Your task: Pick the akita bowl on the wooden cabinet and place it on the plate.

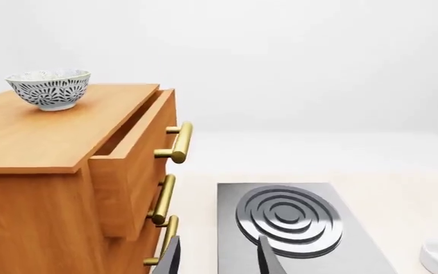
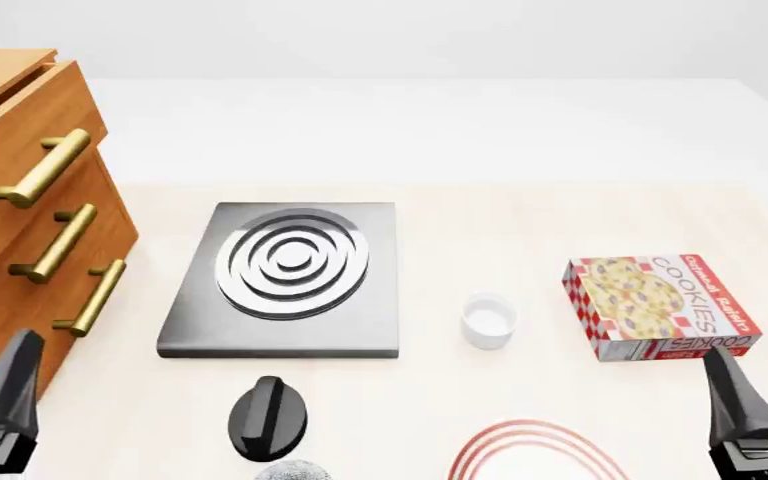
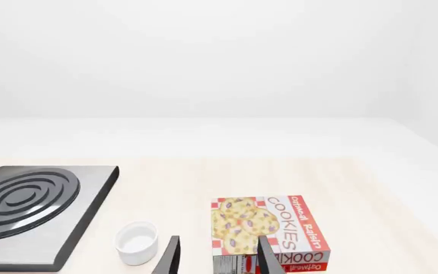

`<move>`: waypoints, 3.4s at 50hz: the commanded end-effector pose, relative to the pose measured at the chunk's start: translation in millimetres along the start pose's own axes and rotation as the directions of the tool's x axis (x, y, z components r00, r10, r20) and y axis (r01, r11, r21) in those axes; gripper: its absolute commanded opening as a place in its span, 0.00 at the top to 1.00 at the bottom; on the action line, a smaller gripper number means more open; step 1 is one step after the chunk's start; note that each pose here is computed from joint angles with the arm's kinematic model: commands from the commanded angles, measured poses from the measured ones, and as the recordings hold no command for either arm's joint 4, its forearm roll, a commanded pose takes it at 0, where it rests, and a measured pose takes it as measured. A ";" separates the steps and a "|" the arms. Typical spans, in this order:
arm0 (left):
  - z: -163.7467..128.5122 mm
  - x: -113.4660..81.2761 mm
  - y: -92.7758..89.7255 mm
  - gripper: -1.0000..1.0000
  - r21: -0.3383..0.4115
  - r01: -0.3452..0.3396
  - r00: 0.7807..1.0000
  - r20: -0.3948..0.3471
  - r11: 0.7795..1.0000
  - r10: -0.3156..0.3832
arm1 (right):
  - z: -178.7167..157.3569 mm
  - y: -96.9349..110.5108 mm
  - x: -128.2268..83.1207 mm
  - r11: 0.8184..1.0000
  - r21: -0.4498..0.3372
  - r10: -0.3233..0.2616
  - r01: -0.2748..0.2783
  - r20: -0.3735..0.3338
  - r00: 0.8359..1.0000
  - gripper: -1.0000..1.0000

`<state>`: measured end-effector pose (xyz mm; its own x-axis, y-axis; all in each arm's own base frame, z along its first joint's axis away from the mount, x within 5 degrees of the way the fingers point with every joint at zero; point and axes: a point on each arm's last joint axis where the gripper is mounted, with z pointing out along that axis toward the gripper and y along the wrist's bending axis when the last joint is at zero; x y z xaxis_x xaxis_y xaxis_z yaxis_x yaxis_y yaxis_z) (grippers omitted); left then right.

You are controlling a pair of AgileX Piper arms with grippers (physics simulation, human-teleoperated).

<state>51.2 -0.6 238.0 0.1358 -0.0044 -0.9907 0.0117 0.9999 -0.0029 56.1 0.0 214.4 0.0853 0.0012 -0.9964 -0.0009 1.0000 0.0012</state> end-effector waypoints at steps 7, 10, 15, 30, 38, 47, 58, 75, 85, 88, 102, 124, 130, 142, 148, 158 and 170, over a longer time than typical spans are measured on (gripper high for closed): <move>-9.4 -45.8 0.2 0.00 -0.008 0.037 0.999 0.022 0.999 -0.037 | -0.1 0.0 0.4 1.000 0.000 0.000 0.000 0.000 1.000 0.00; -12.7 -53.2 0.3 0.00 -0.017 0.103 0.995 -0.011 0.995 -0.103 | 0.0 0.0 0.5 1.000 0.000 0.000 0.000 0.000 1.000 0.00; -19.8 -72.1 -0.1 0.00 -0.007 0.114 0.993 -0.003 0.993 -0.114 | 0.0 0.0 0.7 1.000 0.000 0.000 0.000 0.000 1.000 0.00; -20.7 -133.2 -0.2 0.00 -0.004 0.110 0.992 0.063 0.994 -0.109 | 0.2 0.0 0.9 1.000 -0.001 0.000 0.000 0.000 1.000 0.00; -6.1 -146.6 0.7 0.00 -0.037 0.166 0.986 0.037 0.985 -0.164 | 0.4 0.0 0.9 1.000 -0.001 0.000 0.000 0.000 1.000 0.00; -4.1 -167.1 1.3 0.00 -0.067 0.190 0.982 0.039 0.980 -0.187 | 0.5 0.0 0.7 1.000 -0.001 0.000 0.000 0.000 1.000 0.00; -5.3 -195.5 1.8 0.00 -0.110 0.241 0.970 0.043 0.964 -0.237 | 0.4 0.1 0.6 1.000 -0.001 0.000 0.000 0.000 1.000 0.00; -8.7 -219.0 2.3 0.00 -0.203 0.275 0.961 0.091 0.940 -0.262 | 0.4 0.0 0.6 1.000 -0.001 0.000 0.000 0.000 1.000 0.00; -5.7 -219.6 4.2 0.00 -0.260 0.317 0.947 0.132 0.912 -0.292 | 0.4 0.0 0.6 1.000 -0.001 0.000 0.000 0.000 1.000 0.00; -4.7 -220.2 4.7 0.00 -0.270 0.322 0.946 0.139 0.908 -0.294 | 0.3 0.0 0.6 1.000 -0.001 0.000 0.000 0.000 1.000 0.00; 10.9 -218.9 12.8 0.00 -0.342 0.339 0.940 0.167 0.876 -0.298 | 0.4 0.0 0.6 1.000 -0.001 0.000 0.000 0.000 1.000 0.00; 46.1 -214.8 35.6 0.00 -0.431 0.373 0.928 0.183 0.822 -0.325 | 0.3 0.0 0.5 1.000 -0.001 -0.001 0.001 0.001 1.000 0.00; 55.6 -214.0 42.1 0.00 -0.446 0.372 0.928 0.179 0.814 -0.326 | 0.1 0.1 0.5 1.000 -0.001 0.000 0.000 0.000 1.000 0.00; 76.1 -212.7 58.2 0.00 -0.480 0.394 0.919 0.185 0.784 -0.349 | 0.1 0.1 0.6 1.000 -0.001 0.000 0.000 0.000 1.000 0.00; 84.6 -213.4 66.7 0.00 -0.499 0.404 0.914 0.193 0.767 -0.356 | 0.1 0.1 0.5 1.000 -0.001 0.000 0.000 0.000 1.000 0.00; 93.0 -213.6 77.1 0.00 -0.521 0.420 0.907 0.209 0.743 -0.366 | 0.0 0.1 0.3 1.000 -0.001 0.000 0.000 0.000 1.000 0.00; 107.0 -204.7 95.4 0.00 -0.558 0.425 0.903 0.213 0.713 -0.372 | 0.0 0.1 0.2 1.000 -0.001 0.000 0.000 0.000 1.000 0.00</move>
<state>119.4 80.3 459.4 0.3229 -0.3736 -0.8696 -0.4590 0.7417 -0.4891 56.1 0.1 214.2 0.0855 0.0013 -0.9963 -0.0023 1.0000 0.0011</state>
